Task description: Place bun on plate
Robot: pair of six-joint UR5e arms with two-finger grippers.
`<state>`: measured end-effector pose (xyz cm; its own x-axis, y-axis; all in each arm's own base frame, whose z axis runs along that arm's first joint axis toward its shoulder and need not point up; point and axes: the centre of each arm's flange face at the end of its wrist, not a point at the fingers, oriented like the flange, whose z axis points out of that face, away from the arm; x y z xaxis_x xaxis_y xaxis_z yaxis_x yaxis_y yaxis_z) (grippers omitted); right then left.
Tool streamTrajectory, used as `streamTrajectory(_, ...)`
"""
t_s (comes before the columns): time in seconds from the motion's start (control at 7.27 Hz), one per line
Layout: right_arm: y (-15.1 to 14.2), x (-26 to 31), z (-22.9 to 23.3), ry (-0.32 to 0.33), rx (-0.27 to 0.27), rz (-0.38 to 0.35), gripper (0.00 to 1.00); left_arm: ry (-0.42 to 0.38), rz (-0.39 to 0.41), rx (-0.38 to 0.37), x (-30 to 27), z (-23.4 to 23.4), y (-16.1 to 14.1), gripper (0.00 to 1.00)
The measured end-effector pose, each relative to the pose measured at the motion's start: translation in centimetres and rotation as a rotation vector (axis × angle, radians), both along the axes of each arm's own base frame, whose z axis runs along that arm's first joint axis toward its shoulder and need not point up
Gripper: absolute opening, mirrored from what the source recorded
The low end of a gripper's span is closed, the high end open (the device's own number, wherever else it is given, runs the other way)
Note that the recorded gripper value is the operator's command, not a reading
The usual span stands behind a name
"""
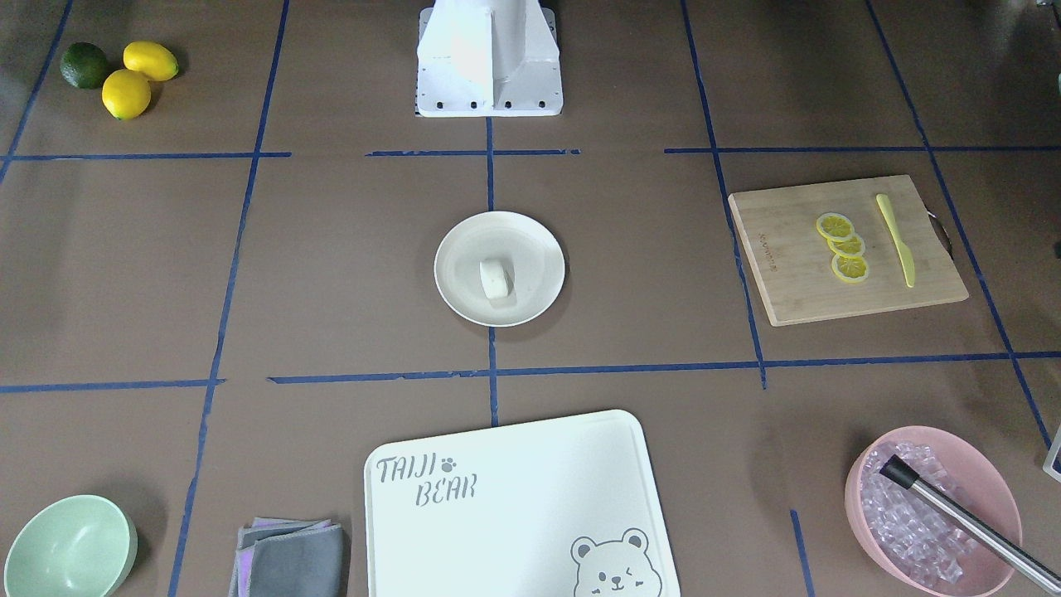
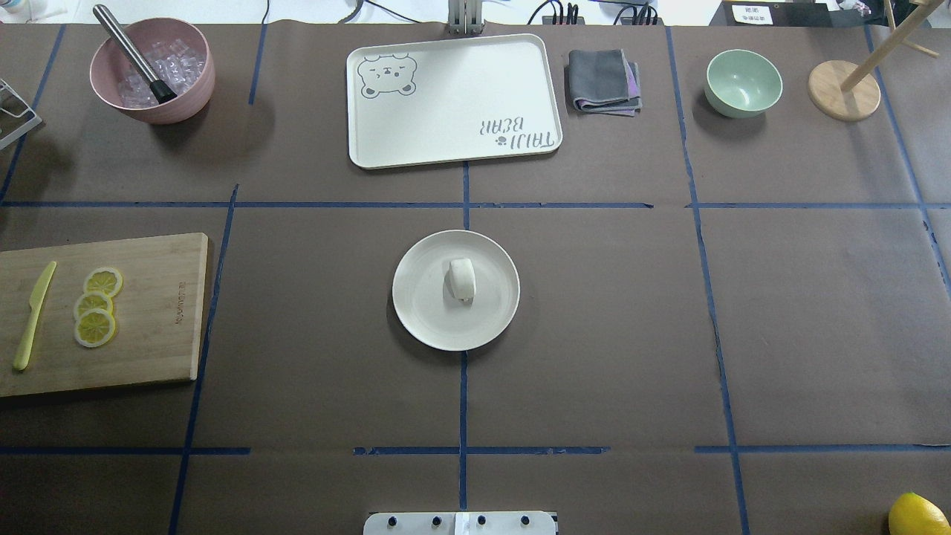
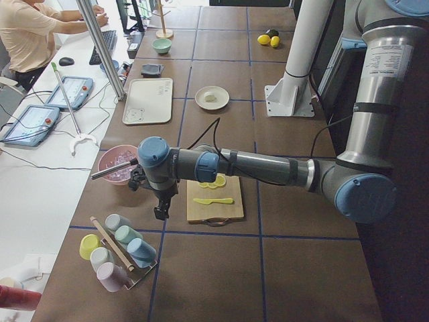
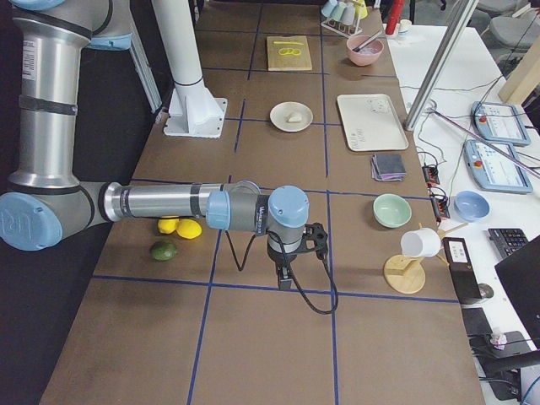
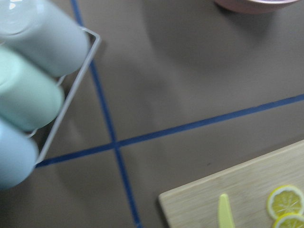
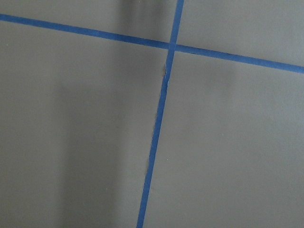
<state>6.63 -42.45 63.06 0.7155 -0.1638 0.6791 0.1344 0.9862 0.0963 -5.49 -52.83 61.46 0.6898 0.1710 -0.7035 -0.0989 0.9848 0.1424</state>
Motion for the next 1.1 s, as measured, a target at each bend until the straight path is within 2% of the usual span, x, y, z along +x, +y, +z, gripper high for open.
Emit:
streamTrajectory(0.28, 0.1, 0.0, 0.1, 0.001, -0.001, -0.001, 1.0, 0.001, -0.04, -0.095, -2.5, 5.0, 4.6, 1.0)
streamTrajectory(0.41, 0.1, 0.0, 0.1, 0.001, -0.001, -0.001, 1.0, -0.001, -0.045, -0.117, -2.7, 6.2, 5.6, 1.0)
streamTrajectory(1.1, -0.2, 0.0, -0.3, 0.001, 0.006, -0.001, 1.0, -0.007, -0.049, -0.108, -3.0, 6.0, 5.9, 1.0)
